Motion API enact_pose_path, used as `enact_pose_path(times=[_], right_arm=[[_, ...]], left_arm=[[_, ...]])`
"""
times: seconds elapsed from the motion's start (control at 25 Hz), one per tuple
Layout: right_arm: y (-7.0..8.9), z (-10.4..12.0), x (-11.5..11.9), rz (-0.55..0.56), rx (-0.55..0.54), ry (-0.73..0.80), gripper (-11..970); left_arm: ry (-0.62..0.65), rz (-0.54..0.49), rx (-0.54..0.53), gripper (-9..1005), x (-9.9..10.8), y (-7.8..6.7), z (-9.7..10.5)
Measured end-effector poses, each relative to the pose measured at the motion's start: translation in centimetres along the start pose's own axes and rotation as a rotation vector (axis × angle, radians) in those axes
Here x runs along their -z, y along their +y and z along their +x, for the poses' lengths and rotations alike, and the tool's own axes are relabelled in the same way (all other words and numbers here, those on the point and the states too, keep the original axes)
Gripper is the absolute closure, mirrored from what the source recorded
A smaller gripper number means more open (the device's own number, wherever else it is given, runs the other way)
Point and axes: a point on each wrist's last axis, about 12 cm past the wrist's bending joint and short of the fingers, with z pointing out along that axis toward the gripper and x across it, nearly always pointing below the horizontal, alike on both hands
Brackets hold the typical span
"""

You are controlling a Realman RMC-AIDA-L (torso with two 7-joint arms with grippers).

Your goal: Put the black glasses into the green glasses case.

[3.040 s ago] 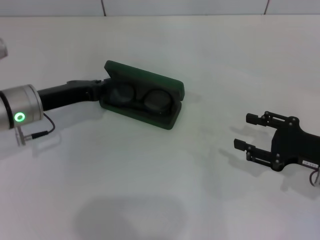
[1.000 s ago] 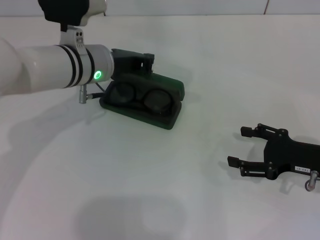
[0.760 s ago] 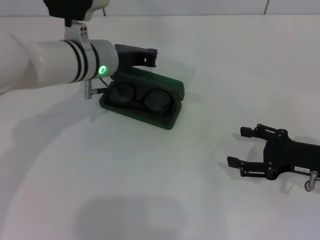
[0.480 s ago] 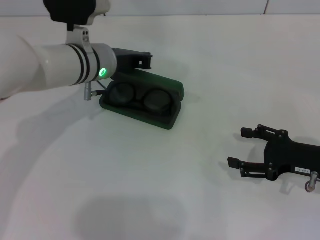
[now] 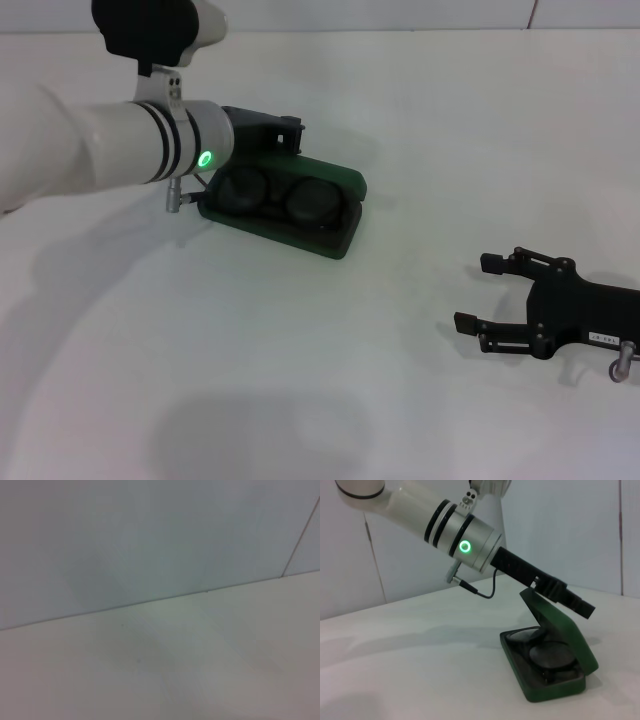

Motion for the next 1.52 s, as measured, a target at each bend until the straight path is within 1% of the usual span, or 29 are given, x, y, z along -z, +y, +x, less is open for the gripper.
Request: enact_pose_path(times=[0.28,0.44,0.76,1.04,1.32,1.44,1.52], right_arm=[[-0.1,-0.1,-0.1,-0.001,0.002,-0.002,84],[-0.1,-0.2,-0.1,-0.001,0.005,-0.004,84],[-0.1,-0.4,-0.3,-0.004,0.006,-0.009,85],[-0.1,-0.5,-0.3,-0.004,0.003,-0.01,85],[-0.1,-0.4,-0.3,-0.004,0.001,-0.009,85],[-0.1,-0.4,-0.3,-0.004,0.001,-0.009,85],[-0.1,-0.4,-0.3,-0.003,-0.001,-0.009,85]], left_arm=[[-0.004,-0.017,-0.018,979,0.3,0.5,0.9],[-0.022,-0.011,-0.014,979,0.5,0.8,1.6],[-0.067,0.008,-0.027,978,1.2,1.4,3.3],[-0.071,-0.005,-0.029,978,1.3,1.9,4.7],[-0.086,-0.004,-0.038,978,1.2,1.8,5.4],[-0.105,0.044,-0.013,977,1.4,1.4,4.9],[-0.125,0.134,0.024,977,1.9,0.7,3.8]])
